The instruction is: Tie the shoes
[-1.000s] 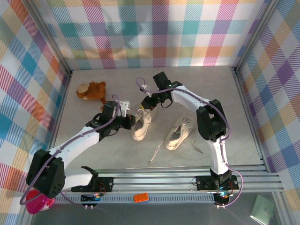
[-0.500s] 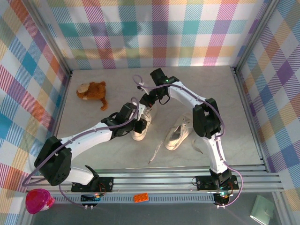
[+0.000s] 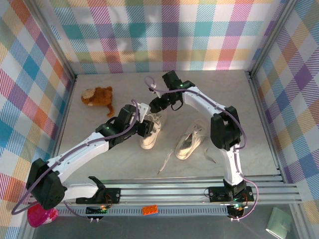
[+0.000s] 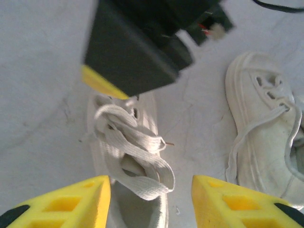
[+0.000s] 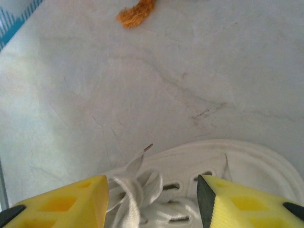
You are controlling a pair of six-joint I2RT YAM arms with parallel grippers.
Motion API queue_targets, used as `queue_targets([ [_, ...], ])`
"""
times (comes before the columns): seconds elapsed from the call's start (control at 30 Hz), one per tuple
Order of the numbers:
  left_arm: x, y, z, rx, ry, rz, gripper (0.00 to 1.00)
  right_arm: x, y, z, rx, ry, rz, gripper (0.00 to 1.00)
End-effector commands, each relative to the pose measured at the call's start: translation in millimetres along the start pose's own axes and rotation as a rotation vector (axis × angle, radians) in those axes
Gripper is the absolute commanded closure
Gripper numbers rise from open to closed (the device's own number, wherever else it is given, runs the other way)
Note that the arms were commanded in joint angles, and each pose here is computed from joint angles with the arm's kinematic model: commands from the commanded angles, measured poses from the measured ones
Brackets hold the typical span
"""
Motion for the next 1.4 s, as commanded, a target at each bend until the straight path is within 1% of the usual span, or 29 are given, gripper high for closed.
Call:
queue_targets([
  [0.0,18,3,23,0.042,0.068,-0.002,0.51,37,9,15,-0.088,-0.057,-0.101,0.46],
  [0.07,24,5,36,0.095,0.088,-0.019,0.51,44,-5,15,-0.153,-0.077,-0.108,0.46],
  [0.13,28,6,51,0.174,0.103,-0.027,0.46,47,-26,17,-0.214,-0.101,-0.101,0.46],
  [0.2,25,3,64,0.24,0.088,-0.007,0.43,46,-50,24,-0.248,-0.139,-0.084,0.45],
  [0.23,22,3,69,0.267,0.062,0.005,0.41,44,-63,27,-0.266,-0.156,-0.074,0.44],
  [0.33,2,6,67,0.277,-0.11,0.065,0.4,30,-99,42,-0.32,-0.171,-0.035,0.42],
  [0.43,-24,10,63,0.256,-0.224,0.108,0.4,13,-119,53,-0.335,-0.177,-0.01,0.4],
  [0.53,-48,15,59,0.254,-0.308,0.114,0.39,2,-124,52,-0.339,-0.2,-0.003,0.39],
  [0.7,-78,14,63,0.289,-0.359,0.142,0.4,-9,-117,49,-0.332,-0.213,-0.011,0.38],
  [1.0,-92,16,82,0.35,-0.34,0.12,0.4,-32,-105,45,-0.32,-0.223,0.032,0.37],
  [1.03,-92,16,84,0.357,-0.34,0.116,0.4,-34,-105,45,-0.319,-0.221,0.034,0.39],
  [1.07,-93,16,87,0.364,-0.338,0.112,0.4,-35,-105,44,-0.317,-0.225,0.034,0.44],
  [1.13,-94,16,89,0.375,-0.335,0.111,0.4,-35,-107,41,-0.314,-0.24,0.038,0.56],
  [1.2,-95,15,92,0.392,-0.329,0.113,0.4,-34,-113,37,-0.31,-0.26,0.05,0.7],
  [1.3,-97,14,94,0.418,-0.339,0.107,0.4,-30,-119,34,-0.303,-0.276,0.053,0.87],
  [1.37,-99,13,93,0.436,-0.355,0.108,0.4,-28,-123,33,-0.302,-0.275,0.05,0.91],
])
Point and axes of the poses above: each hand's point on the last joint's axis, 136 mm out from that joint toward the fingers, its own x axis back along the fingers, its own z axis along the line the jaws close on, y = z × x, the point moved 1 cm from there along x, back along the fingers, and after that the axes turned 14 degrees about -x, right-handed, at the moved point
